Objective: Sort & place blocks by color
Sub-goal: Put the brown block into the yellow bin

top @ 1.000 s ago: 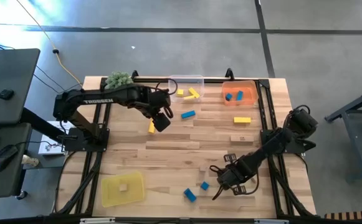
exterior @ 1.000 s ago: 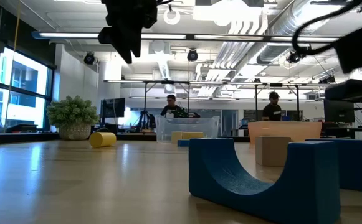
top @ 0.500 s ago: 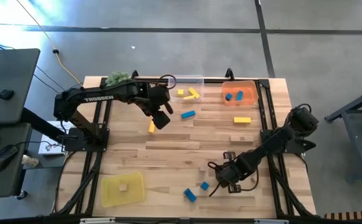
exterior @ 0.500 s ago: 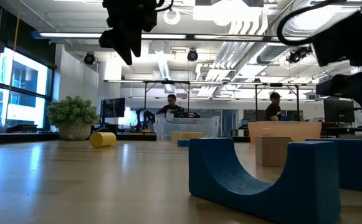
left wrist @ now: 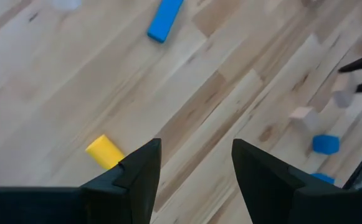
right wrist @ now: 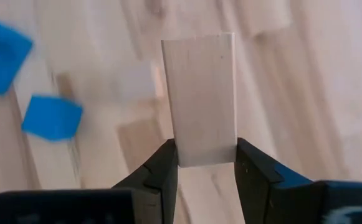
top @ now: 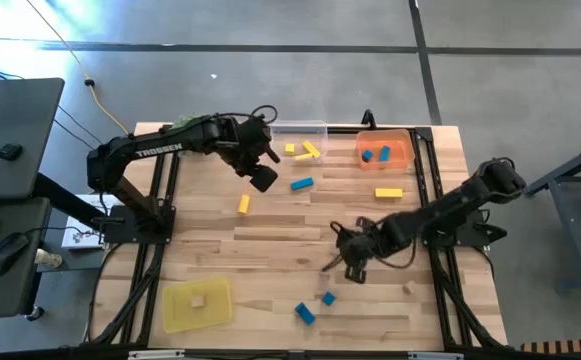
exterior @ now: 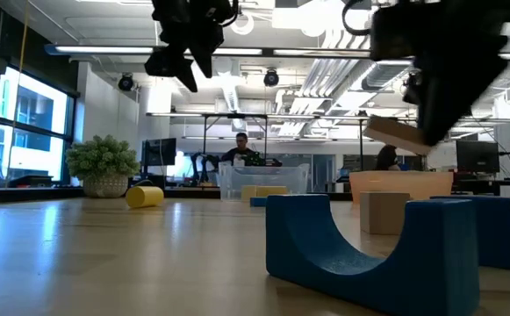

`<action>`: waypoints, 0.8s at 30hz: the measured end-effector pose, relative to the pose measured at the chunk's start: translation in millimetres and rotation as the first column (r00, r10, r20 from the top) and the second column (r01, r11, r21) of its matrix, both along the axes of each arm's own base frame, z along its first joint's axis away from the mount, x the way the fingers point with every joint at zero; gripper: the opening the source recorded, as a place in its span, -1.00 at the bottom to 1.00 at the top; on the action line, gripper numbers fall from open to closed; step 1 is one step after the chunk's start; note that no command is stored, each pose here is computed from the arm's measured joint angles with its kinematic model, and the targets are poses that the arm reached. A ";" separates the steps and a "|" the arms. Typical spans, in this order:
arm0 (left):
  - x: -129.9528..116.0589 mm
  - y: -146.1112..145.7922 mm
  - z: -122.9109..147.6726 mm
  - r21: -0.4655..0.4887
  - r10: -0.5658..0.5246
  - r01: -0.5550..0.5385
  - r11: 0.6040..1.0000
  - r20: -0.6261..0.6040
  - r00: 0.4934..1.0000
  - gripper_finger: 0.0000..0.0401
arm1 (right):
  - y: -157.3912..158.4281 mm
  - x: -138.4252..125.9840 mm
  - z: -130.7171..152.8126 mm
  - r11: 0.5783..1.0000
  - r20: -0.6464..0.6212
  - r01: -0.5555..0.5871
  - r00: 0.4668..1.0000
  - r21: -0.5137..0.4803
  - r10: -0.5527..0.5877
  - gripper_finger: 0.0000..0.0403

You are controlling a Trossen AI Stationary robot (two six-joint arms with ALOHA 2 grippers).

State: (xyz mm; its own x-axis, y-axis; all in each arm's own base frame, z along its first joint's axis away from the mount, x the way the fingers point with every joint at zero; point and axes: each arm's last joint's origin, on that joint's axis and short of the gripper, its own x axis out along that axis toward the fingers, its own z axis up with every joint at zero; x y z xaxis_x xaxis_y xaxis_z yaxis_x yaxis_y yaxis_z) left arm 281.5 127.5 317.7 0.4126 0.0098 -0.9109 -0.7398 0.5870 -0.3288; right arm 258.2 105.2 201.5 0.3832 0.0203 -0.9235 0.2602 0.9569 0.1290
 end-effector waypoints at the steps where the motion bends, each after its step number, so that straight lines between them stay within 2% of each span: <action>1: -0.5 2.9 0.4 -0.008 0.006 -0.006 1.000 0.013 1.000 -0.07 | -4.5 1.6 2.1 1.000 0.013 0.006 1.000 0.000 -0.006 -0.50; 7: -2.3 19.2 3.7 -0.058 0.008 -0.001 0.998 0.118 0.993 -0.07 | -28.3 16.0 15.5 1.000 0.095 0.028 0.995 -0.007 -0.027 -0.50; 15: -4.4 36.0 7.7 -0.054 0.038 -0.027 0.998 0.205 0.978 -0.07 | -62.2 42.9 60.4 0.988 0.246 0.073 0.969 -0.137 -0.037 -0.50; 24: 6.8 49.7 2.4 -0.135 0.086 -0.048 0.990 0.297 0.951 -0.07 | -105.8 55.7 100.6 0.946 0.348 0.190 0.933 -0.262 -0.091 -0.50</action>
State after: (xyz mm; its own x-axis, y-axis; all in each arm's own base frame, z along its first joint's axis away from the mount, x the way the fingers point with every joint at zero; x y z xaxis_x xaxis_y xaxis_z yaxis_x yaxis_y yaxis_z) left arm 288.3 177.1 320.1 0.6705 -0.0586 -0.7396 -0.6308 0.4796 -0.6099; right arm 313.9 -0.6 302.1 0.6432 -0.3023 -0.7035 0.3852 0.9218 -0.0439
